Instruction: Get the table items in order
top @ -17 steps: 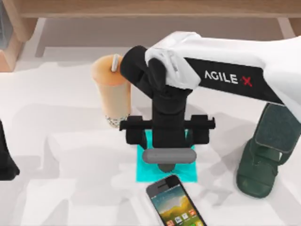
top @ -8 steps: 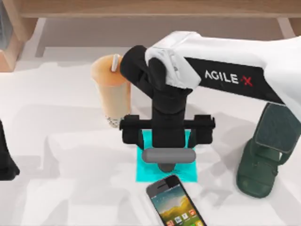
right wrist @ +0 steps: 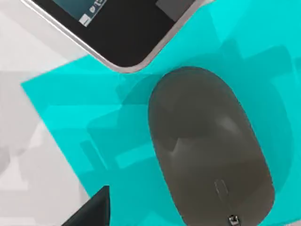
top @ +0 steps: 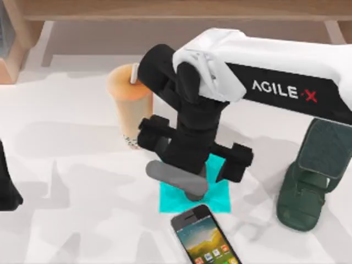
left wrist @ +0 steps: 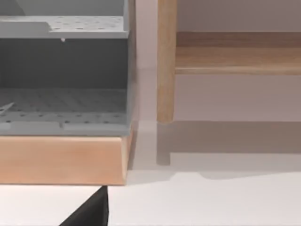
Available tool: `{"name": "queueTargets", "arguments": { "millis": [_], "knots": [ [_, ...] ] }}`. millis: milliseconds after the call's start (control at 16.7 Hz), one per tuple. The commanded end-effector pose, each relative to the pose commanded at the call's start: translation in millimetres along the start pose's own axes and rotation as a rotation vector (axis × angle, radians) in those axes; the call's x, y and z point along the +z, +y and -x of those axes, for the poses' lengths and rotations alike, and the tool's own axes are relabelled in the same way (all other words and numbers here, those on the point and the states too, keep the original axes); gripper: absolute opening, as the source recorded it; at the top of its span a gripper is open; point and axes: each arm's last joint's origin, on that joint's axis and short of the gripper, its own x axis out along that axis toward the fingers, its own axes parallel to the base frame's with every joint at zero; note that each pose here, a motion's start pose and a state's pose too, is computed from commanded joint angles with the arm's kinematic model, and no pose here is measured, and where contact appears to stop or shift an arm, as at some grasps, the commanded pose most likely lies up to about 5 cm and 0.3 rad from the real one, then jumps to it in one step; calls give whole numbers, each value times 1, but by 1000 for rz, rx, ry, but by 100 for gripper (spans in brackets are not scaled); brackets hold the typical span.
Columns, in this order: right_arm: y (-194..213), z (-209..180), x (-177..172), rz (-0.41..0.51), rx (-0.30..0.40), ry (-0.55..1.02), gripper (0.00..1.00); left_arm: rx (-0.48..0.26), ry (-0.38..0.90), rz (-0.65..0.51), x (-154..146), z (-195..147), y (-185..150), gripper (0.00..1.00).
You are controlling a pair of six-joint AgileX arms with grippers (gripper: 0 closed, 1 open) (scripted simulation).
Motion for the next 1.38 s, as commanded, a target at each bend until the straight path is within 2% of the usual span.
{"name": "queueTargets", "arguments": {
  "millis": [300, 1020, 1200, 1380],
  "knots": [
    [9, 12, 21, -442, -8, 2, 100, 0, 0, 0, 0, 0, 0, 100],
    [44, 20, 74, -1660, 11, 6, 100, 0, 0, 0, 0, 0, 0, 100],
    [52, 19, 84, -1913, 19, 11, 100, 0, 0, 0, 0, 0, 0, 100],
    [59, 18, 90, -2114, 25, 18, 100, 0, 0, 0, 0, 0, 0, 100]
  ]
}}
